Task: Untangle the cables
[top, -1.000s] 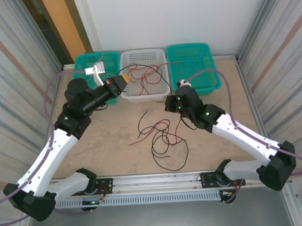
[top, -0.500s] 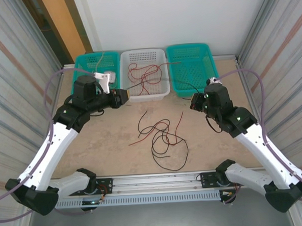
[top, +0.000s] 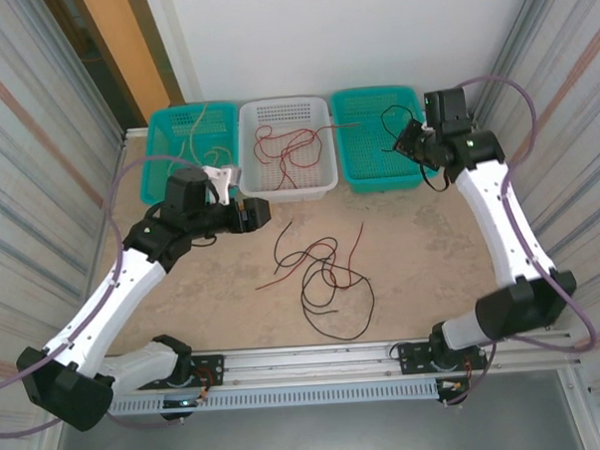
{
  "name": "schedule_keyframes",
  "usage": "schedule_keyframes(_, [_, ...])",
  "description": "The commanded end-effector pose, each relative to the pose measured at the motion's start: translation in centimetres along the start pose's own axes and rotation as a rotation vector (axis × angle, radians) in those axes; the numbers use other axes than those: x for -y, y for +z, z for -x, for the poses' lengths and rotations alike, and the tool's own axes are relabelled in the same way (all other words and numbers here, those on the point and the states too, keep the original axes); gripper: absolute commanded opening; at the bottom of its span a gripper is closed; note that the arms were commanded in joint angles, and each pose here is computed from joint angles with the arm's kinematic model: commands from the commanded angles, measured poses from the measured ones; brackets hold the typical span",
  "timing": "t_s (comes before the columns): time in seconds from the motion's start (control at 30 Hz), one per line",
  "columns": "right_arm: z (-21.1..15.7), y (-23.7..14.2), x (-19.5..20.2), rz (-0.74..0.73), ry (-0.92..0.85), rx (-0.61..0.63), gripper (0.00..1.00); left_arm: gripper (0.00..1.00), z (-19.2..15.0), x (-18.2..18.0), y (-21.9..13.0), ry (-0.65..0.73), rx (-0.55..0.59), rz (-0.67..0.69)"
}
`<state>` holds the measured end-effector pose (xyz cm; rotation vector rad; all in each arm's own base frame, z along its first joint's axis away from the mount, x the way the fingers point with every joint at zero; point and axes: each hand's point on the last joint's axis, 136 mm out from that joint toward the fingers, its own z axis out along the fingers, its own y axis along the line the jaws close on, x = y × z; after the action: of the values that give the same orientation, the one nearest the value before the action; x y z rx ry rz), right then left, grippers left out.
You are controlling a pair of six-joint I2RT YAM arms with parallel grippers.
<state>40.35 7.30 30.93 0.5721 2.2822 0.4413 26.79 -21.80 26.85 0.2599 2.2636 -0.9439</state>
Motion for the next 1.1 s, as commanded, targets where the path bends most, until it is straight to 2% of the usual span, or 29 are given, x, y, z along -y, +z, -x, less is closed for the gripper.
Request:
schedule_keyframes(0.0, [2.0,1.6,-0.6,0.036,0.011,-0.017,0.00,0.71,0.3,1.7,-0.6,0.021,0.043,-0.047])
schedule_keyframes(0.07, [2.8,3.5,0.0,0.012,0.026,-0.032,0.00,0.70,-0.1,1.9,-0.5,0.028,0.038,-0.041])
schedule_keyframes(0.1, [2.9,4.6,0.4,-0.001,0.032,-0.054,0.05,0.70,-0.3,1.8,-0.5,0.032,0.033,-0.035])
schedule_keyframes(0.23, [1.1,8.2,2.7,-0.090,0.035,-0.166,0.42,0.70,-0.7,1.9,-1.0,0.049,0.030,-0.022])
schedule_keyframes(0.33, [-1.2,7.6,3.7,-0.135,-0.001,-0.183,0.49,0.71,-0.7,1.8,-1.6,0.066,0.038,-0.014])
schedule_keyframes(0.43, [-5.4,5.7,4.4,-0.148,-0.044,-0.199,0.53,0.70,-0.9,1.7,-1.6,0.076,0.031,-0.009])
schedule_keyframes(0.6, [-16.8,3.4,6.8,-0.201,-0.167,-0.336,0.61,0.68,-1.2,1.6,0.0,0.056,-0.001,-0.026])
schedule_keyframes(0.67, [-21.7,2.8,8.2,-0.223,-0.176,-0.435,0.62,0.66,-1.1,2.1,0.7,0.054,-0.017,-0.047])
schedule_keyframes(0.77, [-26.8,1.3,9.4,-0.250,-0.217,-0.519,0.60,0.65,-1.0,2.5,1.4,0.066,-0.023,-0.052])
schedule_keyframes(0.9, [-31.7,0.1,10.9,-0.263,-0.245,-0.605,0.57,0.63,-0.7,2.9,2.1,0.055,-0.014,-0.074])
schedule_keyframes(1.07, [-35.0,1.4,13.0,-0.312,-0.223,-0.703,0.45,0.62,-0.3,3.2,2.2,0.051,-0.004,-0.084])
